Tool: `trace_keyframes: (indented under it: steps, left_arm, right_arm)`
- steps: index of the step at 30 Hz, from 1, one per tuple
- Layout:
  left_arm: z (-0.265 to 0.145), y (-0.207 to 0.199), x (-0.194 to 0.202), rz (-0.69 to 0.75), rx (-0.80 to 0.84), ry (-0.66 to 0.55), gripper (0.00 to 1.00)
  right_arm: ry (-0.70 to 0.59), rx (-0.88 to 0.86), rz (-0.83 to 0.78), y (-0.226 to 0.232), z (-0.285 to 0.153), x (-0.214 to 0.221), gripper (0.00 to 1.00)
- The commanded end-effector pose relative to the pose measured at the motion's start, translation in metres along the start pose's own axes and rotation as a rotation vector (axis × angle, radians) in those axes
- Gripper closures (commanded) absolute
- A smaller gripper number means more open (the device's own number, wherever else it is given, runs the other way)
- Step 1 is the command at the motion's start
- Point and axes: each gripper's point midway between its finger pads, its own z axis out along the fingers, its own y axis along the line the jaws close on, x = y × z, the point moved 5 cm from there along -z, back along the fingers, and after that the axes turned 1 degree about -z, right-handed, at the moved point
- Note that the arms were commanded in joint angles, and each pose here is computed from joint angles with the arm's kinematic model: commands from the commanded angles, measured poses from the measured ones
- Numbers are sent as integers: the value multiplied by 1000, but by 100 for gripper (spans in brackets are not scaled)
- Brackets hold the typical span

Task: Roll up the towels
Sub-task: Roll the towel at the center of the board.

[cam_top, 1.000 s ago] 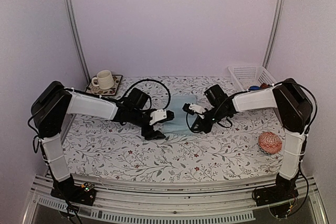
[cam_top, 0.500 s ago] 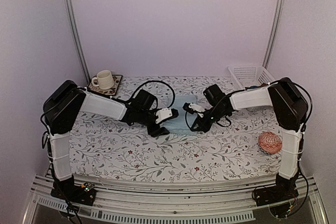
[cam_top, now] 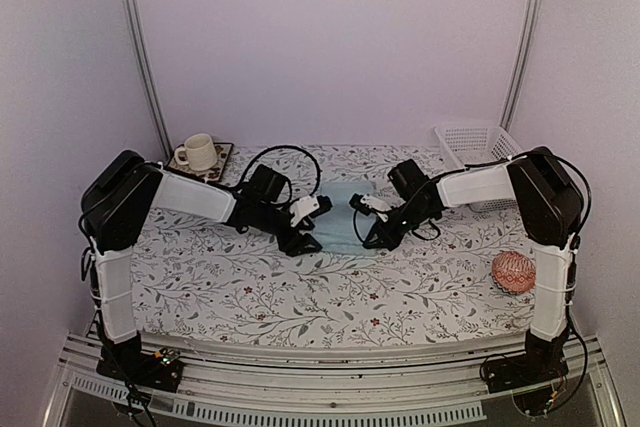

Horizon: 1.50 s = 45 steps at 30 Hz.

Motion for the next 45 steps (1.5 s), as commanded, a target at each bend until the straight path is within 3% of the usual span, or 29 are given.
trace_keyframes:
  steps: [1, 8, 20, 27, 33, 45]
  left_arm:
    - [-18, 15, -27, -57, -25, -110, 31]
    - [-21, 12, -40, -83, 37, -178, 30]
    - [7, 24, -25, -163, 7, -91, 30]
    - [-13, 13, -45, -106, 61, -200, 28]
    - [-4, 6, -40, -101, 118, -168, 28]
    - [22, 28, -7, -157, -11, -25, 30]
  right_arm:
    - [35, 21, 31, -11, 5, 8, 98]
    - [44, 30, 36, -13, 5, 8, 98]
    - [46, 37, 39, -15, 6, 8, 98]
    - [62, 39, 51, -18, 10, 10, 98]
    - [61, 45, 57, -22, 9, 10, 98]
    - [57, 40, 62, -24, 9, 10, 97]
